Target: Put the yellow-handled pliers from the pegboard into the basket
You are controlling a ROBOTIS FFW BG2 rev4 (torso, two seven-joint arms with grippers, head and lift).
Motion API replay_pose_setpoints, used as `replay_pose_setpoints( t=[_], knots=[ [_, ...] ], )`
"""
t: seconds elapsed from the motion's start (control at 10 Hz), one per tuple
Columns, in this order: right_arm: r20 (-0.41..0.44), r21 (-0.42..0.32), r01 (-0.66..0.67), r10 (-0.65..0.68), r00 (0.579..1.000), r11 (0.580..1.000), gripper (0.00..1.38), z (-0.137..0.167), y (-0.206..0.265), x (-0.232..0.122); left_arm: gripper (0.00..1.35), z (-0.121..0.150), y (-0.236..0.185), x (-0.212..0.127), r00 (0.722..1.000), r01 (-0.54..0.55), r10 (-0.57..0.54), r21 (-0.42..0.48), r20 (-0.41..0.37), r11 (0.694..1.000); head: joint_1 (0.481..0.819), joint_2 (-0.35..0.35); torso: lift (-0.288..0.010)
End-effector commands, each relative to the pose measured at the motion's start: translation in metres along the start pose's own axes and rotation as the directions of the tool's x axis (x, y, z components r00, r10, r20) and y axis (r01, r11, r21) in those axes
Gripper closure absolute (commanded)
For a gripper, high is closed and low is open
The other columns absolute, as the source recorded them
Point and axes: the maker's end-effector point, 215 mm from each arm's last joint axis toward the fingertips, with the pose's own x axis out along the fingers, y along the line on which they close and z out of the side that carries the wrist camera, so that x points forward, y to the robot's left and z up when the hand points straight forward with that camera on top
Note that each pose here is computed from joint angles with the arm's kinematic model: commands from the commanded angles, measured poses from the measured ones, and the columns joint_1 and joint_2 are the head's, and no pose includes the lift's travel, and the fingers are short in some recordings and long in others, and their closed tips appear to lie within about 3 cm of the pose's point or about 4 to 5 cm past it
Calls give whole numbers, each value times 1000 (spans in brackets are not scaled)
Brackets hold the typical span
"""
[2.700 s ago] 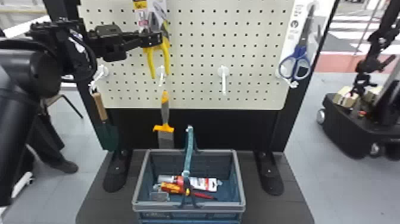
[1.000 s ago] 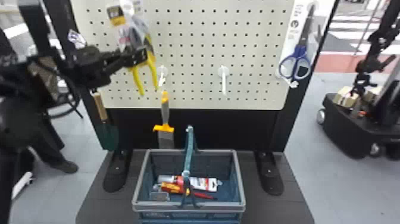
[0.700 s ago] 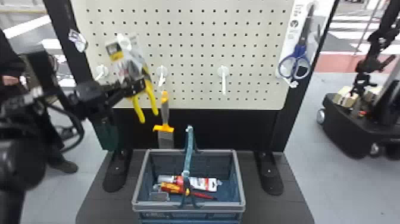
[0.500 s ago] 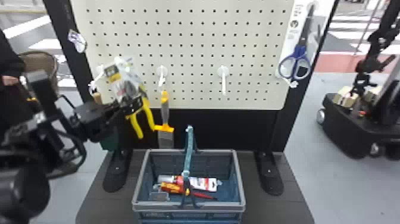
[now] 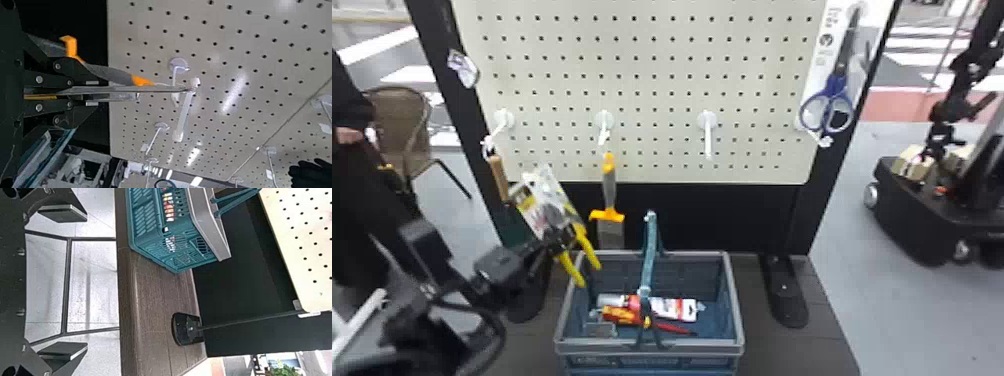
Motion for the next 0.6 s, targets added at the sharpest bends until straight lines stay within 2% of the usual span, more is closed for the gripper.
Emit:
replay_pose_setpoints(
  t=[0.0,0.3,0.5],
  knots=[
    [1,1,0,0,1000,1000,145,0,0,0,1190,-38,-13,4,1000,4,-4,-92,2,996,549,0,-100],
    [-4,3,1,-1,1000,1000,145,-3,0,-1,1190,-84,-31,17,1000,14,-15,-261,-3,965,549,0,-100],
    [2,2,0,0,1000,1000,145,0,-1,2,1190,-93,-41,27,998,43,-56,-318,-32,947,549,0,-100]
  ],
)
